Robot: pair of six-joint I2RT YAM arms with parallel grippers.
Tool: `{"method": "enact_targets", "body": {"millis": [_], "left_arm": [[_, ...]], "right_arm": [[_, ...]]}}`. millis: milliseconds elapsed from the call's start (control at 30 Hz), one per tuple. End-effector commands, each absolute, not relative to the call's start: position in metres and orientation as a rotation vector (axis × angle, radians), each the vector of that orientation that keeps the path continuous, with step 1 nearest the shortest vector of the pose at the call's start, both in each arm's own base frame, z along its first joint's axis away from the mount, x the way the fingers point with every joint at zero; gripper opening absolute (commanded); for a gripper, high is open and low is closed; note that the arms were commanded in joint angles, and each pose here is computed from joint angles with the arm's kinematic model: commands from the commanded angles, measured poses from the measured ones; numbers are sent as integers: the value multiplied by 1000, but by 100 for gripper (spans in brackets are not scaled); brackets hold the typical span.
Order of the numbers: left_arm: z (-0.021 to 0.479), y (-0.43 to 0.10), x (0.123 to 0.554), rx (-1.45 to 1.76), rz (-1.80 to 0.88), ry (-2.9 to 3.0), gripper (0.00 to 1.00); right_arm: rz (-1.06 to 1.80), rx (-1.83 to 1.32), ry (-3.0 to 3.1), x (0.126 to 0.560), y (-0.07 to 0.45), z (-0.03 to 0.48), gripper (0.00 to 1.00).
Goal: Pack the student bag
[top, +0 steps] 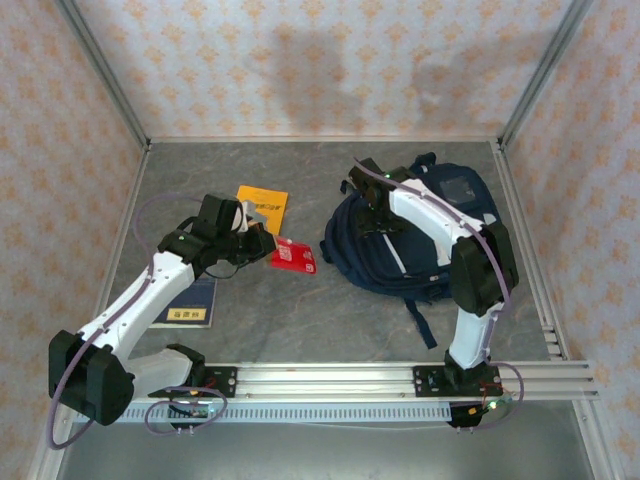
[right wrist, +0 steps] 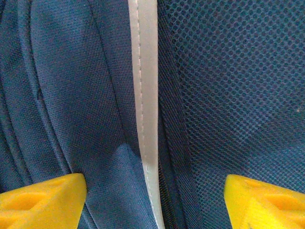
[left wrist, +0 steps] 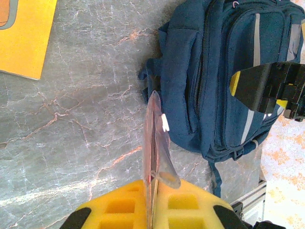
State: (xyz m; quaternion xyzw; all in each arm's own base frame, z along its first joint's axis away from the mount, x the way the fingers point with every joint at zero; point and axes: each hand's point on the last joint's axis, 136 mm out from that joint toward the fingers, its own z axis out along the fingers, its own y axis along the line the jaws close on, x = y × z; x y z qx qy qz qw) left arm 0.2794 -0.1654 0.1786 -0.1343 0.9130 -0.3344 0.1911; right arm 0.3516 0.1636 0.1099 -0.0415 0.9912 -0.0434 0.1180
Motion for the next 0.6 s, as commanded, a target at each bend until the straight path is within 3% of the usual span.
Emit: {"method": "enact_targets", "body": {"millis": [0, 367, 567], "left_arm": [[190, -167, 283, -350, -946, 2546, 0], [184, -168, 284, -357, -943, 2559, 0], [186, -169, 285, -359, -948, 2555, 0]], "right_arm": [[-51, -144, 2891, 341, 171, 120, 73], [8, -189, 2888, 329, 179, 116, 55], [-108, -192, 2922, 327, 167, 97, 52]]}}
